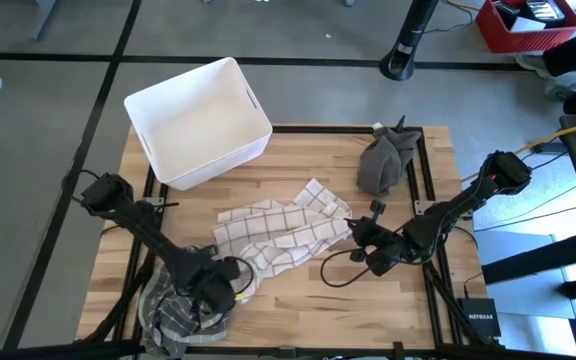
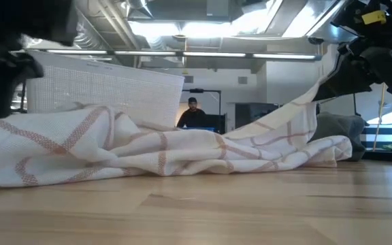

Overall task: Fold towel
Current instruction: Fold the brown-white towel

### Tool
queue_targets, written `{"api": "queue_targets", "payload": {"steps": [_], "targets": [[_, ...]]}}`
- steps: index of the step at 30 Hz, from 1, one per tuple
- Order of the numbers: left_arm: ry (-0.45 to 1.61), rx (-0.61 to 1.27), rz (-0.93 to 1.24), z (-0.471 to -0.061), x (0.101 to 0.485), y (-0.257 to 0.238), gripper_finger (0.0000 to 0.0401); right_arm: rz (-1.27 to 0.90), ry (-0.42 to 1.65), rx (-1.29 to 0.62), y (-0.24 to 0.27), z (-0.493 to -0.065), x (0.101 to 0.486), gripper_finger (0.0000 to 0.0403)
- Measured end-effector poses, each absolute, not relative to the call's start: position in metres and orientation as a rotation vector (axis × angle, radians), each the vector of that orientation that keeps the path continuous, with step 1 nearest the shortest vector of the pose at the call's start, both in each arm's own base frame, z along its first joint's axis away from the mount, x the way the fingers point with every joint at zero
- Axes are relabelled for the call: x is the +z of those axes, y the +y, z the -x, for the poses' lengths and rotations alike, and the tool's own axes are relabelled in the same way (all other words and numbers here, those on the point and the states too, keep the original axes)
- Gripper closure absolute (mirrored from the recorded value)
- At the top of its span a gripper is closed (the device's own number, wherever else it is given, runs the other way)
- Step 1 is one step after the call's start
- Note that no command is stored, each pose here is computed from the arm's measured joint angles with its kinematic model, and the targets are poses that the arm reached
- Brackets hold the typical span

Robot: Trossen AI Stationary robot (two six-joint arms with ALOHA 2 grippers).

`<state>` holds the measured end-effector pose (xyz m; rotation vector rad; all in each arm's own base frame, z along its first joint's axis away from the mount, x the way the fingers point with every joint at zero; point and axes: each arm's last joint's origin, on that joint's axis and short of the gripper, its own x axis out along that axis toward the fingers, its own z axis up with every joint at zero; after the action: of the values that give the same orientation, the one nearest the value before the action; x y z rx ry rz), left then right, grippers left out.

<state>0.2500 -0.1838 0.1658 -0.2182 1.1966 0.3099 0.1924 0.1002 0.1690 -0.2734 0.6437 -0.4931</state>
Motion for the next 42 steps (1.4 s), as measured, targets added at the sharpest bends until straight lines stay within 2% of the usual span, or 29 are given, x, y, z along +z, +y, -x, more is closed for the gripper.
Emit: {"api": "queue_targets", "payload": {"steps": [4,10,17,26,29,32,33,35,38,42], "targets": [[1.070,0.345,0.185,-0.257,0.159,-0.176,0.0274,0.276,0.640,-0.498,0.100,-0.192,0.169,0.0394],[1.055,0.346,0.174,-0.264,0.158,-0.169,0.0274,0.276,0.646,-0.491,0.100,-0.192,0.169,0.0394],[0.986,0.242,0.131,-0.274,0.161,-0.174,0.0274,0.274,0.646,-0.490,0.100,-0.192,0.169,0.0393],[0.998,0.333,0.019,-0.283,0.142,-0.163,0.0276,0.271,0.653,-0.481,0.100,-0.192,0.169,0.0393],[1.020,0.338,-0.002,-0.282,0.138,-0.162,0.0300,0.275,0.651,-0.483,0.100,-0.192,0.169,0.0393],[1.056,0.349,-0.012,-0.277,0.140,-0.160,0.0355,0.267,0.643,-0.482,0.101,-0.193,0.170,0.0393],[1.069,0.354,-0.007,-0.275,0.144,-0.159,0.0376,0.269,0.640,-0.479,0.102,-0.194,0.172,0.0393],[1.081,0.368,-0.004,-0.274,0.159,-0.158,0.0392,0.276,0.623,-0.462,0.106,-0.200,0.183,0.0393],[1.072,0.383,-0.009,-0.272,0.196,-0.158,0.0391,0.299,0.586,-0.431,0.115,-0.207,0.213,0.0393],[1.017,0.406,-0.094,-0.264,0.260,-0.157,0.0398,0.393,0.503,-0.441,0.127,-0.210,0.271,0.0393]]}}
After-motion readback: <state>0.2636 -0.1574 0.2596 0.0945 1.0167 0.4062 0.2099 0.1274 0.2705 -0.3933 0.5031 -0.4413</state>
